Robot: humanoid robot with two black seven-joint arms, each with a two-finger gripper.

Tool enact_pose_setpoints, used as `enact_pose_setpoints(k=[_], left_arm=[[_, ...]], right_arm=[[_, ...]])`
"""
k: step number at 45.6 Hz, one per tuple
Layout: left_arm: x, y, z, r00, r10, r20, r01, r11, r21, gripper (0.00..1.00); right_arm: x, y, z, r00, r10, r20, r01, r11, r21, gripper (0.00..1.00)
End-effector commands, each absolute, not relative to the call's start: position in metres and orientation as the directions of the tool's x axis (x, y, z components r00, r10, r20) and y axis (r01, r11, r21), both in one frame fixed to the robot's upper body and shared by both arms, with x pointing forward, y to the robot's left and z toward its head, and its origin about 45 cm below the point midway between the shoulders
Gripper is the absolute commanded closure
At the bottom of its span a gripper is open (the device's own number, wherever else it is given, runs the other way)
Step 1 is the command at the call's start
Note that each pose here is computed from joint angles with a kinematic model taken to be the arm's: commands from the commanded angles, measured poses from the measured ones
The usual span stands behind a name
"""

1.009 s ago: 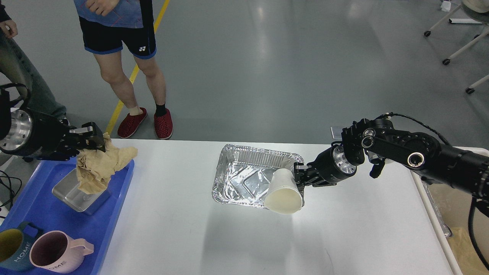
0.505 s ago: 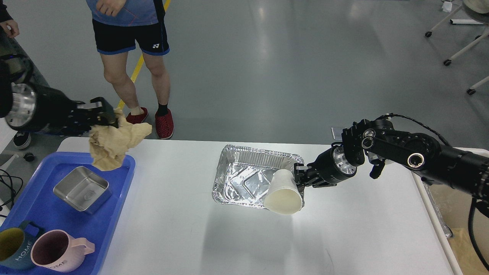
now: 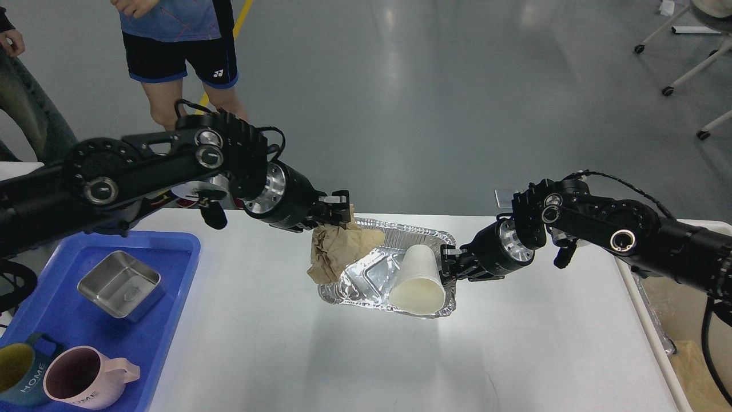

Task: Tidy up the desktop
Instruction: 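Lift the brown paper and carry it over the foil tray, then drop the brown paper into the foil tray and raise the left gripper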

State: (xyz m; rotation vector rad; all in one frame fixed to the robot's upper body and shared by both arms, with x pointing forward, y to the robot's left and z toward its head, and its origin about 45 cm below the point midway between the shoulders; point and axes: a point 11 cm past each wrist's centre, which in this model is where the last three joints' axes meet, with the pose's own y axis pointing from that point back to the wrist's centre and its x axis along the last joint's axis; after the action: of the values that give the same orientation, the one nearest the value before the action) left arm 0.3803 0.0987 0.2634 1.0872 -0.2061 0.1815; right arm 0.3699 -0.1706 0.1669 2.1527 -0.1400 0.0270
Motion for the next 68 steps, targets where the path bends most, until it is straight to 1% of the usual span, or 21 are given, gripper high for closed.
enact_pose_setpoints(k=[1,6,9,11,12,13,15,17,21,24,25,26,31,39,43,46,49,52,56,61,68], left_arm=[[0.382,0.09,0.25,0.971,0.056,0.233,-0.233,0.448,0.863,0.97],[0.385,0.089,0.24,0.973,0.074,0.22,-0.23,0.439,0.869,0.96],[0.385,0.086,0.231,0.973,0.082,0.216,-0.23,0.433,0.871,0.94],[0.385,0.082,0.227,0.973,0.09,0.214,-0.231,0.439,0.868,0.88],[0.386,0.08,0.225,0.971,0.105,0.213,-0.238,0.443,0.865,0.75],[0.386,0.08,0.225,0.97,0.116,0.214,-0.243,0.444,0.862,0.68],[0.387,0.079,0.223,0.966,0.138,0.218,-0.257,0.446,0.857,0.57],[0.389,0.08,0.222,0.962,0.158,0.223,-0.271,0.443,0.855,0.5],[0.387,0.081,0.218,0.962,0.161,0.219,-0.268,0.438,0.858,0.46],[0.386,0.082,0.215,0.962,0.17,0.215,-0.27,0.437,0.858,0.39],[0.386,0.082,0.215,0.962,0.17,0.215,-0.27,0.437,0.858,0.39],[0.386,0.082,0.214,0.962,0.174,0.212,-0.269,0.44,0.857,0.36],[0.387,0.081,0.215,0.96,0.178,0.214,-0.273,0.443,0.854,0.29],[0.389,0.081,0.221,0.958,0.198,0.205,-0.277,0.471,0.838,0.26],[0.398,0.075,0.241,0.948,0.263,0.182,-0.303,0.56,0.771,0.26],[0.404,0.074,0.252,0.927,0.354,0.12,-0.333,0.635,0.697,0.26],[0.412,0.079,0.26,0.891,0.451,0.056,-0.383,0.677,0.628,0.26],[0.419,0.096,0.259,0.822,0.567,-0.057,-0.451,0.707,0.545,0.25],[0.424,0.122,0.254,0.74,0.645,-0.19,-0.518,0.727,0.451,0.25],[0.424,0.155,0.238,0.636,0.697,-0.333,-0.594,0.716,0.367,0.24],[0.419,0.195,0.225,0.523,0.715,-0.463,-0.682,0.677,0.275,0.2]], right_arm=[[0.37,-0.171,0.167,0.993,-0.092,0.075,-0.113,-0.546,0.83,1.0],[0.37,-0.172,0.168,0.993,-0.093,0.075,-0.114,-0.548,0.829,1.0],[0.369,-0.17,0.167,0.993,-0.091,0.073,-0.111,-0.548,0.829,1.0],[0.369,-0.17,0.167,0.993,-0.091,0.073,-0.111,-0.55,0.828,1.0],[0.369,-0.169,0.167,0.993,-0.089,0.073,-0.11,-0.549,0.829,1.0],[0.37,-0.169,0.167,0.993,-0.09,0.074,-0.111,-0.549,0.829,1.0],[0.369,-0.169,0.167,0.993,-0.089,0.073,-0.11,-0.549,0.829,1.0],[0.37,-0.169,0.167,0.993,-0.09,0.074,-0.111,-0.549,0.829,1.0],[0.369,-0.17,0.167,0.993,-0.089,0.073,-0.11,-0.549,0.829,1.0],[0.37,-0.17,0.167,0.993,-0.092,0.073,-0.112,-0.549,0.828,1.0],[0.37,-0.17,0.167,0.993,-0.092,0.073,-0.112,-0.549,0.828,1.0],[0.37,-0.17,0.167,0.993,-0.091,0.074,-0.112,-0.548,0.829,1.0],[0.37,-0.17,0.167,0.993,-0.091,0.074,-0.112,-0.548,0.829,1.0],[0.369,-0.17,0.166,0.993,-0.091,0.071,-0.109,-0.549,0.829,1.0],[0.369,-0.17,0.166,0.993,-0.092,0.071,-0.11,-0.548,0.829,1.0],[0.369,-0.17,0.166,0.993,-0.093,0.071,-0.111,-0.55,0.828,1.0],[0.367,-0.171,0.163,0.993,-0.096,0.064,-0.107,-0.551,0.828,1.0],[0.367,-0.172,0.162,0.993,-0.099,0.061,-0.106,-0.55,0.828,1.0],[0.368,-0.171,0.163,0.992,-0.106,0.065,-0.113,-0.554,0.825,1.0],[0.37,-0.171,0.165,0.991,-0.112,0.069,-0.12,-0.558,0.821,1.0],[0.371,-0.174,0.166,0.99,-0.12,0.073,-0.128,-0.558,0.82,1.0]])
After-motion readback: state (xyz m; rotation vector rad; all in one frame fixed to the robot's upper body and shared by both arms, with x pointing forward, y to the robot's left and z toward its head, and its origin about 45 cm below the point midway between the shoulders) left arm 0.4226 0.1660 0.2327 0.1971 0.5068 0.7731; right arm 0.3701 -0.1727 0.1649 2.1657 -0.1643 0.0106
